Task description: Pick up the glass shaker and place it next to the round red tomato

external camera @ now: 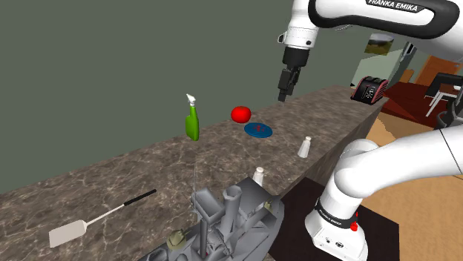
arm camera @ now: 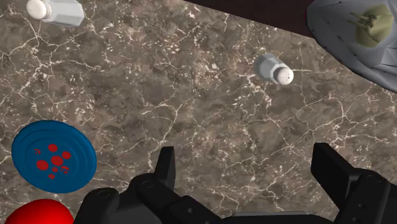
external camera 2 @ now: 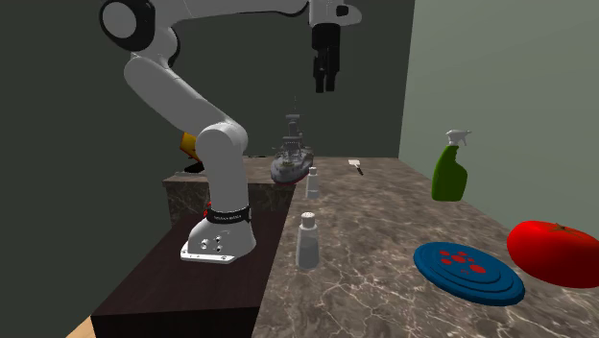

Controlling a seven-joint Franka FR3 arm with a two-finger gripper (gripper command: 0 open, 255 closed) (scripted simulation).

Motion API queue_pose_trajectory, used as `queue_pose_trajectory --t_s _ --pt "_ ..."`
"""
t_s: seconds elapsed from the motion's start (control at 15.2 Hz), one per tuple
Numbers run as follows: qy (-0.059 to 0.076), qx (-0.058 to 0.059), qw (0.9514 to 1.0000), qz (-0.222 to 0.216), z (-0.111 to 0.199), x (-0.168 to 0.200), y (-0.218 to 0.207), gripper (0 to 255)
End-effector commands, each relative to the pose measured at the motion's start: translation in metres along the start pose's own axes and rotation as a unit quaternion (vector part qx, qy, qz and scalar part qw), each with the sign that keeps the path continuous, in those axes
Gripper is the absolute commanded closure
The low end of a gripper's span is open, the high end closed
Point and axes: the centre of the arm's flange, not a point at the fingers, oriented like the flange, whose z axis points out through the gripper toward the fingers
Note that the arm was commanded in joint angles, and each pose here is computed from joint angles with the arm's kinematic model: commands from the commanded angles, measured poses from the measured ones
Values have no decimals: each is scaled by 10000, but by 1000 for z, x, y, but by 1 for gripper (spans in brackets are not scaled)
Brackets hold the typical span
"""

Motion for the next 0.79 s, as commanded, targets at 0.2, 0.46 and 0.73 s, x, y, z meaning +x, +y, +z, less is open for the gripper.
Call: queue_pose_trajectory --t_s 0.2,0.46,0.73 --pt "-68 -75 9999 -81 34 5 -22 0" --pt "-158 -176 9995 -189 81 12 -50 0" --pt "-248 -276 9989 -297 128 16 -78 0"
